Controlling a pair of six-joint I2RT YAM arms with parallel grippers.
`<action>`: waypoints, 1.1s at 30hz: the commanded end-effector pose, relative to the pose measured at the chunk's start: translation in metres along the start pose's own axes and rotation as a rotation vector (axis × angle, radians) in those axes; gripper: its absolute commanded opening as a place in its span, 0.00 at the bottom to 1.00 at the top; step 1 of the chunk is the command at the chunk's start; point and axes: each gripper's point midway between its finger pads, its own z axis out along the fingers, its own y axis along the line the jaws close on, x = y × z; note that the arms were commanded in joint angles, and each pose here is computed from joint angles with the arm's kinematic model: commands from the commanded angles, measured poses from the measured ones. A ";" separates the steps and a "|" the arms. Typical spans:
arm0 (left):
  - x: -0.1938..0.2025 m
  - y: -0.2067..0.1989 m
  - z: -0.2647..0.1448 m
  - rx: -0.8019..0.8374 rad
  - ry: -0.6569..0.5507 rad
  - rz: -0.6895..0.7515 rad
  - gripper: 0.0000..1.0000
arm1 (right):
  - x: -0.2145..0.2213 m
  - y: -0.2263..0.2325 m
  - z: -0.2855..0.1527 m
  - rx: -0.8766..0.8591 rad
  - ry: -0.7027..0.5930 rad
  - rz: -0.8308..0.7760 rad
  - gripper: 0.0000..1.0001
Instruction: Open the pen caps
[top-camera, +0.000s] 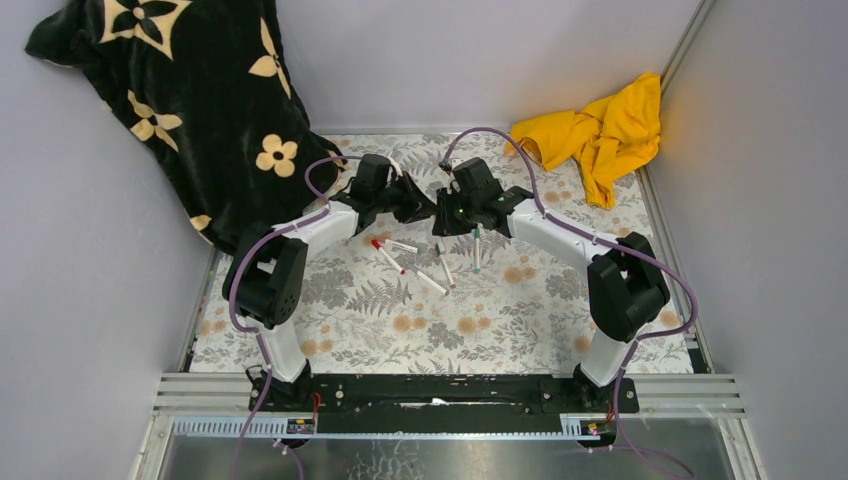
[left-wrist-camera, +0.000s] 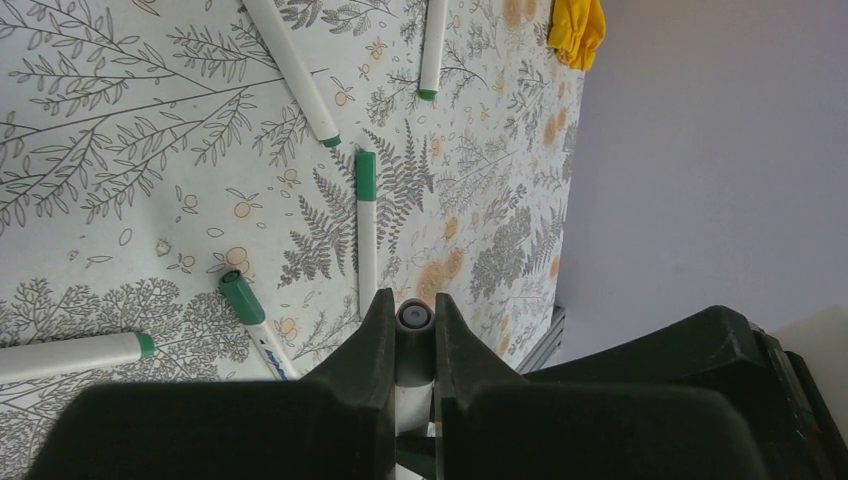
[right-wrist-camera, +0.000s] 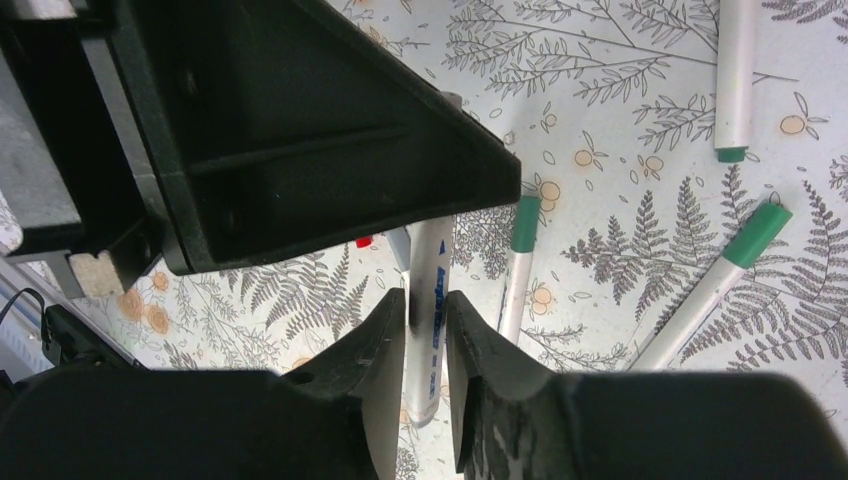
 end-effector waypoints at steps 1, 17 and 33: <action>0.000 -0.029 -0.005 0.095 -0.002 0.011 0.00 | -0.022 0.023 -0.004 -0.090 -0.086 -0.026 0.29; 0.000 -0.042 -0.008 0.140 0.006 -0.005 0.00 | -0.022 0.017 0.010 -0.064 -0.072 -0.025 0.16; -0.123 0.039 -0.027 -0.015 -0.253 -0.112 0.00 | 0.034 -0.006 0.004 -0.018 0.034 0.012 0.00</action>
